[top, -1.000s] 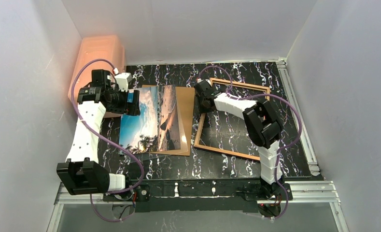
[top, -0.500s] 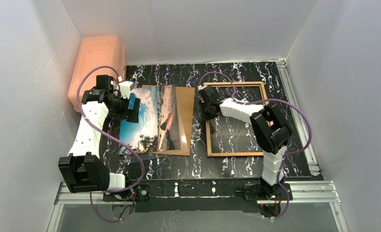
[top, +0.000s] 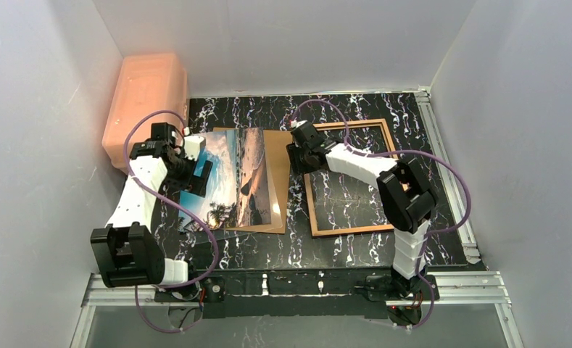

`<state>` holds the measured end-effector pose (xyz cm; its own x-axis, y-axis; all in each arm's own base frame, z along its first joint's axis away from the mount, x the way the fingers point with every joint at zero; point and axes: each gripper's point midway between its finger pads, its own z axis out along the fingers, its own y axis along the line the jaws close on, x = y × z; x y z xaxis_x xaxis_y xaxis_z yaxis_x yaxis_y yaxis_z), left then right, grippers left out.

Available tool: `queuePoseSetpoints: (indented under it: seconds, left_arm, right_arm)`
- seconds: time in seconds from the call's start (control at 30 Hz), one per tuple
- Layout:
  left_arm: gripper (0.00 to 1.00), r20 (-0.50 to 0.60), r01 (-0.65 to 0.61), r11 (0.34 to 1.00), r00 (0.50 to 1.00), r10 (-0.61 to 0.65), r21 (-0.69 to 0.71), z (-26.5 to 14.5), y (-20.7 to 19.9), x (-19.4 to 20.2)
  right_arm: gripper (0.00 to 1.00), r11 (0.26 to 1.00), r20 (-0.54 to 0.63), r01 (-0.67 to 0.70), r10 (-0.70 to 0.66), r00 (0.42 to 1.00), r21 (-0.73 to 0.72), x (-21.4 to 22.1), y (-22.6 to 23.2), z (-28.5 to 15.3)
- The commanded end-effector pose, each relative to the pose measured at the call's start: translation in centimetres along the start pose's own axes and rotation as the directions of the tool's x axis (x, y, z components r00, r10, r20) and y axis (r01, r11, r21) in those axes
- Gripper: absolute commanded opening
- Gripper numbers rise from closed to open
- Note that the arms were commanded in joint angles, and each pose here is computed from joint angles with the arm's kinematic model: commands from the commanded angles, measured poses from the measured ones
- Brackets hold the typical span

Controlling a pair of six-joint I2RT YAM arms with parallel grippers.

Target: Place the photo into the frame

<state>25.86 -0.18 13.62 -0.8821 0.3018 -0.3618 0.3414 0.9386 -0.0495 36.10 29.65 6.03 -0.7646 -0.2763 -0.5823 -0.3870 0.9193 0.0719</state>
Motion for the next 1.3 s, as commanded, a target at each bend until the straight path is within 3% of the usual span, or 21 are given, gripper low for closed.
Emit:
queuePoseSetpoints:
  seconds: [0.0, 0.17, 0.4, 0.57, 0.73, 0.97, 1.07, 1.27]
  left_arm:
    - [0.99, -0.049, -0.070, 0.996, 0.997, 0.068, -0.051, 0.3, 1.6, 1.0]
    - [0.97, -0.117, -0.104, 0.988, 0.989, 0.091, -0.111, 1.2, 3.6, 2.5]
    - [0.87, -0.206, -0.152, 0.953, 0.974, 0.099, -0.264, 2.7, 8.9, 5.5]
    - [0.80, -0.217, -0.156, 0.934, 0.972, 0.087, -0.323, 2.8, 11.2, 6.3]
    - [0.68, -0.221, -0.206, 0.862, 0.969, 0.113, -0.463, 3.0, 14.6, 6.5]
    - [0.67, -0.187, -0.146, 0.894, 0.980, 0.071, -0.424, 5.7, 14.6, 6.0]
    - [0.60, -0.219, -0.127, 0.918, 0.975, 0.046, -0.375, 7.2, 14.1, 6.3]
    - [0.65, -0.197, -0.104, 0.938, 0.980, 0.040, -0.330, 8.9, 12.9, 5.5]
  right_arm:
    - [0.63, 0.997, 0.122, -0.079, 0.076, 0.990, 0.022, -3.5, -0.2, -4.6]
    - [0.70, 0.992, 0.146, -0.110, 0.119, 0.982, -0.069, -2.6, 2.9, -7.1]
    - [0.75, 0.947, 0.083, -0.116, 0.146, 0.986, -0.299, 0.9, 9.4, -7.7]
    - [0.75, 0.934, 0.062, -0.101, 0.130, 0.990, -0.344, 1.6, 11.4, -7.2]
    - [0.76, 0.926, 0.053, -0.111, 0.139, 0.989, -0.361, 1.8, 12.1, -5.9]
    - [0.80, 0.913, 0.010, -0.128, 0.143, 0.990, -0.388, 2.2, 12.8, -4.5]
    - [0.80, 0.904, -0.026, -0.153, 0.156, 0.987, -0.399, 2.7, 12.8, -3.8]
    - [0.81, 0.894, -0.063, -0.195, 0.186, 0.981, -0.404, 3.6, 12.2, -3.0]
